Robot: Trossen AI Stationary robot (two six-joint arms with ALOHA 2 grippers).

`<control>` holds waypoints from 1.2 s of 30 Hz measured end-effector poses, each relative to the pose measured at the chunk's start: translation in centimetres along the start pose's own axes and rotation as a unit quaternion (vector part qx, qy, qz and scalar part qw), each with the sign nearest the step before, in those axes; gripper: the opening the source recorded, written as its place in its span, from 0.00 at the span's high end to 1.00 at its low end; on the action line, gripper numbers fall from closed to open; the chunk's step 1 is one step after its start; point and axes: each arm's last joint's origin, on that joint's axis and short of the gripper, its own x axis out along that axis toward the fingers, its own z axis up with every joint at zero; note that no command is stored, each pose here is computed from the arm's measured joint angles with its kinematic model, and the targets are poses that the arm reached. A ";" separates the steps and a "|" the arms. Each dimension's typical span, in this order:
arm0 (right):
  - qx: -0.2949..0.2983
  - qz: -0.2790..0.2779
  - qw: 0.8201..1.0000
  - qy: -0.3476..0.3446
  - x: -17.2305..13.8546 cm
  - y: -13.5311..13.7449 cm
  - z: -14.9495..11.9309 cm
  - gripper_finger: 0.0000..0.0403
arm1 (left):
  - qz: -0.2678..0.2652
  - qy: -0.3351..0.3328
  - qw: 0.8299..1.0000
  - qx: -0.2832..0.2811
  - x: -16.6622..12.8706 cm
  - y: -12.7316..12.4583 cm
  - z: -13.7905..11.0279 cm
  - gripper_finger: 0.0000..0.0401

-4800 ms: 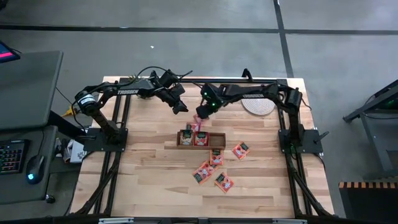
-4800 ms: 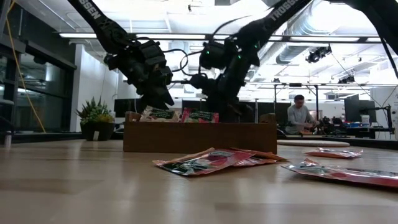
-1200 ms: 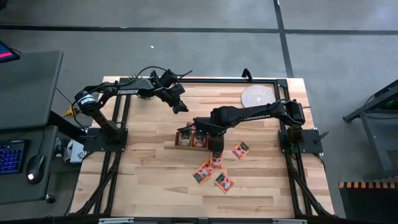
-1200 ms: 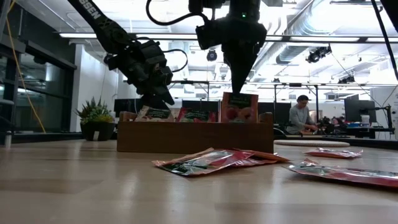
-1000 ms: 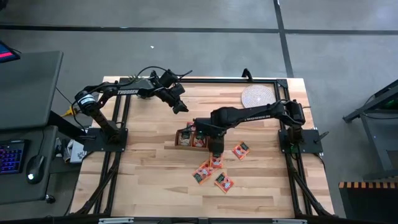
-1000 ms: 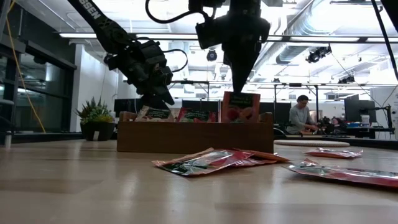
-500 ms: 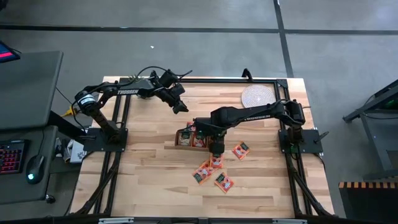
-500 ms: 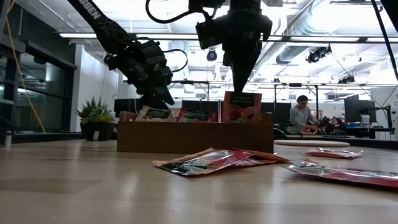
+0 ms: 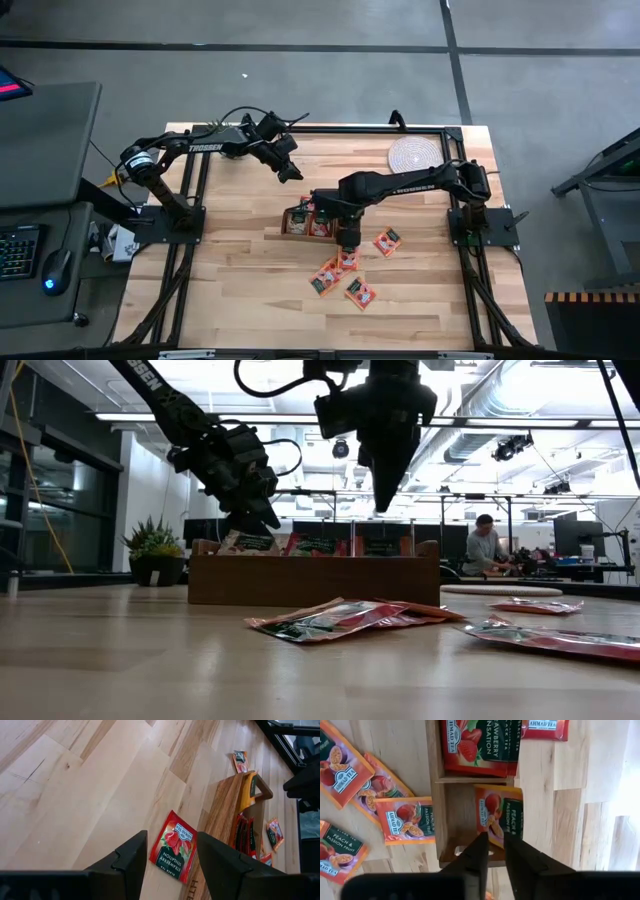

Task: Pick & Place Tea
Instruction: Put the orange tea bag into the right section of the brown wooden organizer, then put the red tea bag into the middle section of the brown wooden organizer

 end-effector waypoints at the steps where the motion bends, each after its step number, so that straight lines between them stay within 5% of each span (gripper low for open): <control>1: 0.000 -0.002 1.000 -0.002 0.0 0.0 0.0 0.84 | 0.000 0.000 1.000 0.000 0.0 0.0 0.0 0.58; 7: 0.008 0.002 1.000 -0.022 -0.3 -0.4 0.5 0.72 | 0.000 0.000 1.000 0.004 0.0 0.0 0.0 0.58; 15: 0.167 0.151 0.968 -0.111 -0.6 -4.8 3.0 0.63 | -0.040 0.005 0.999 0.004 0.0 -0.2 0.0 0.58; 22: 0.313 0.157 0.928 -0.125 -0.6 -9.0 3.3 0.59 | -0.021 0.005 1.000 0.010 -1.5 1.2 -0.2 0.58; 36: 0.376 0.155 0.910 -0.082 4.2 -9.7 4.4 0.55 | -0.061 -0.014 0.998 0.015 -5.1 2.2 -0.4 0.58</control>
